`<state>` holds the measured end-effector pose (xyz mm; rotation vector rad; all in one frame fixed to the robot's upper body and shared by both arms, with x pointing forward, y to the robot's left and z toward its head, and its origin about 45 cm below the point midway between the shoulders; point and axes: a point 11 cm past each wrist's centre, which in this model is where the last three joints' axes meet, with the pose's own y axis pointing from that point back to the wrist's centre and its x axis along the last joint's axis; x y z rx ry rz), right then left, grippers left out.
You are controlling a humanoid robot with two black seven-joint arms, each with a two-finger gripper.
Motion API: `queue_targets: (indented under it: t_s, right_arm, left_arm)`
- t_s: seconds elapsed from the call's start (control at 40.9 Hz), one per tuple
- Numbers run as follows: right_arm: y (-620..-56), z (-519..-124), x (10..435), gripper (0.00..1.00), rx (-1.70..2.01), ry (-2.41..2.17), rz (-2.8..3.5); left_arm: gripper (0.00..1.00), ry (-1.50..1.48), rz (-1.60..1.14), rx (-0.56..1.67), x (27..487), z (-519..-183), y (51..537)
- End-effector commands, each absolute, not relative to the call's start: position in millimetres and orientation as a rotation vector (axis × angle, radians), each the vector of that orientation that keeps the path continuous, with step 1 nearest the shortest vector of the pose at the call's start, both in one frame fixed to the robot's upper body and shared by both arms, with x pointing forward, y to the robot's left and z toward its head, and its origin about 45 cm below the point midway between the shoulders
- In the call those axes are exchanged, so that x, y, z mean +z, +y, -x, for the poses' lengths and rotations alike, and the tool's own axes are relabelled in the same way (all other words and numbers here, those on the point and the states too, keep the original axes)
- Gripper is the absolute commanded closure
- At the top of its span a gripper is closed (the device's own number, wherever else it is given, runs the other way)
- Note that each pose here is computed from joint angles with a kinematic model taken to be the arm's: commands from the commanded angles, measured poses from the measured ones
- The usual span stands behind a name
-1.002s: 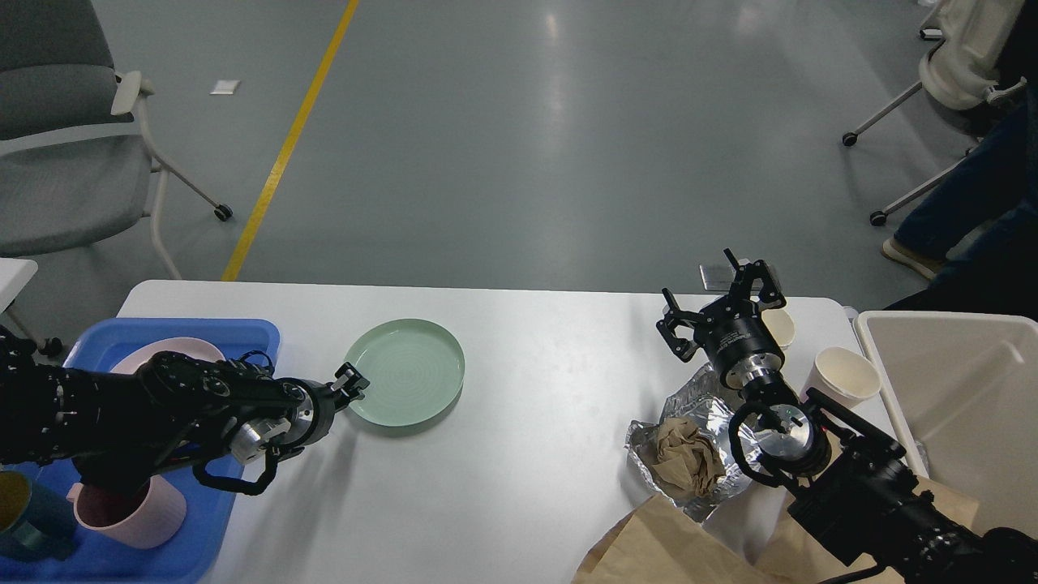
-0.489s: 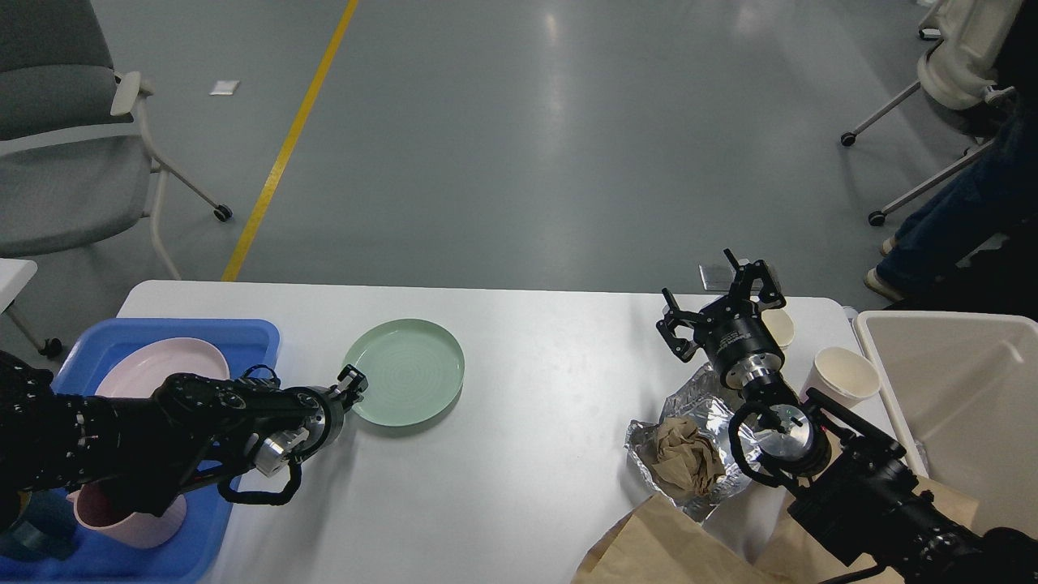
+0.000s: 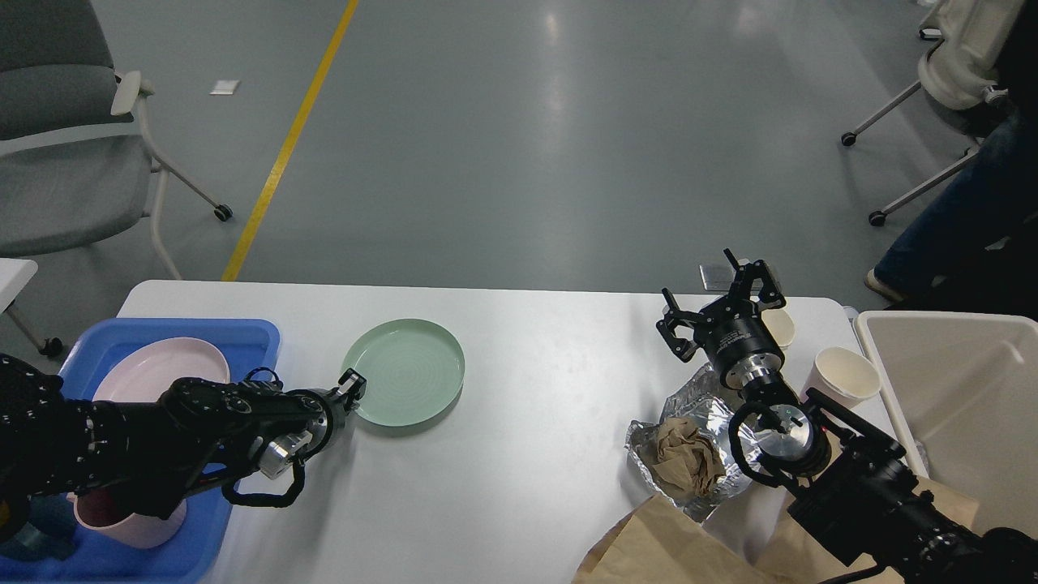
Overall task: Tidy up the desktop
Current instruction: 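Reach the left gripper to the green plate rim and grasp it, then lift the green plate and set it on the pink plate in the tray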
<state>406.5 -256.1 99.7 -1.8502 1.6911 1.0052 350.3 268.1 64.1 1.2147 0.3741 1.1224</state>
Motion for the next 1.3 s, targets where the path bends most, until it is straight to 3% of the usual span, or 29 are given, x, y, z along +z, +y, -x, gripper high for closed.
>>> queue_targets:
  t_s: [0.0, 0.367, 0.782, 1.075, 1.271]
  right_arm:
    - [-256, -406, 99, 0.00, 1.007, 1.692, 1.851]
    - [-256, -407, 100, 0.00, 1.005, 1.691, 1.850]
    - [-256, -407, 100, 0.00, 1.005, 1.691, 1.850]
    - [-256, -407, 100, 0.00, 1.005, 1.691, 1.850]
    - [-256, -407, 100, 0.00, 1.005, 1.691, 1.850]
  left_arm:
    - [0.72, 0.372, -1.214, 1.116, 63, -350, 265]
    - [0.76, 0.365, -1.218, 1.119, 58, -352, 262]
    - [1.00, 0.364, -1.216, 1.109, 55, -352, 256]
    - [1.00, 0.385, -1.217, 1.054, 57, -349, 255]
    - [1.00, 0.430, -1.214, 0.944, 99, -365, 279]
